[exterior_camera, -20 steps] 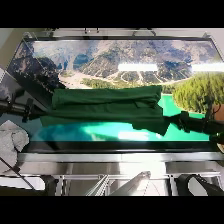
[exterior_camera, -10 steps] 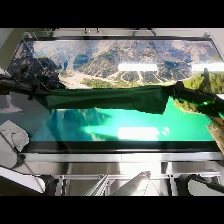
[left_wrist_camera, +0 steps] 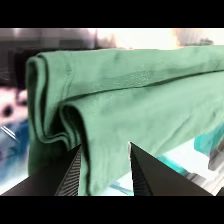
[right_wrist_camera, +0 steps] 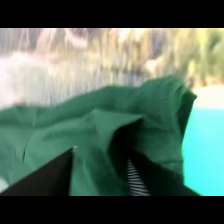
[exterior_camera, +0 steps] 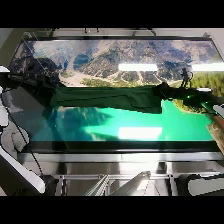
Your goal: Fold the shirts.
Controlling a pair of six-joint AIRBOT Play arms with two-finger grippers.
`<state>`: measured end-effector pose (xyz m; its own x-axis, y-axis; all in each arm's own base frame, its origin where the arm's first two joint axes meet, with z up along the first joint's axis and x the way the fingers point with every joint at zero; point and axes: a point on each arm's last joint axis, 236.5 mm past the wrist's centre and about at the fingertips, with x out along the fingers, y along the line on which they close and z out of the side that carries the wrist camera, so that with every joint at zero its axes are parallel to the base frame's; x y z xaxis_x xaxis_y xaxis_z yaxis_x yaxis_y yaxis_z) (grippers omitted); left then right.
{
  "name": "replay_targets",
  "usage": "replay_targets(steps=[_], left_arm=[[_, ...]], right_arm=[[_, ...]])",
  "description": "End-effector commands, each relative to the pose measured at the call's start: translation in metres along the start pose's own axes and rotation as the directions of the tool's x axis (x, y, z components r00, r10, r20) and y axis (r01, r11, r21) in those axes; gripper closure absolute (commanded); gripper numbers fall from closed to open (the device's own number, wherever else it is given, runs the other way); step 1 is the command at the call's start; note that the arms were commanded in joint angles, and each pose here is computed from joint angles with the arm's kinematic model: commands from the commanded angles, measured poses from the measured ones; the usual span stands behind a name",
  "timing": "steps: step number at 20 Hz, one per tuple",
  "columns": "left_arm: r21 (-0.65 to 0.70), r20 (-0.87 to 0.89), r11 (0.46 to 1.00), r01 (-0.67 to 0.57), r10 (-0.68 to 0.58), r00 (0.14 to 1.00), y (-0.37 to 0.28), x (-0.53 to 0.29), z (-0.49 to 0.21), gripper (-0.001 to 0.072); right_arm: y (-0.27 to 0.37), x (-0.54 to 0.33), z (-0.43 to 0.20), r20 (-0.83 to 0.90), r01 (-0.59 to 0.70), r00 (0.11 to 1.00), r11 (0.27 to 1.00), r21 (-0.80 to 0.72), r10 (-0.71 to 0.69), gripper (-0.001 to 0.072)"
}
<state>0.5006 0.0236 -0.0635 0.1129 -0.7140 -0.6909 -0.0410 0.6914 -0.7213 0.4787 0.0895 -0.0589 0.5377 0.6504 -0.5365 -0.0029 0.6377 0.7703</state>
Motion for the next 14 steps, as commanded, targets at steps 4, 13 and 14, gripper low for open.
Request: replay_targets(steps=[4,13,14], left_arm=[[0.069,0.072,0.997,-0.027,0.022,0.997,-0.028,-0.034,0.015,0.0392],[0.124,0.004,0.992,-0.020,0.020,1.000,-0.086,0.023,-0.007,0.0708],[0.141,-0.023,0.990,-0.015,0.019,1.000,-0.097,0.040,-0.013,0.0708]], right_arm=[[-0.027,-0.046,0.009,-0.091,0.086,0.992,0.995,-0.049,-0.090,0.0104],[-0.037,0.002,-0.041,-0.247,0.077,0.967,0.996,0.046,-0.063,0.0111],[-0.035,0.011,-0.051,-0.271,0.078,0.961,0.995,0.056,-0.060,0.0117]])
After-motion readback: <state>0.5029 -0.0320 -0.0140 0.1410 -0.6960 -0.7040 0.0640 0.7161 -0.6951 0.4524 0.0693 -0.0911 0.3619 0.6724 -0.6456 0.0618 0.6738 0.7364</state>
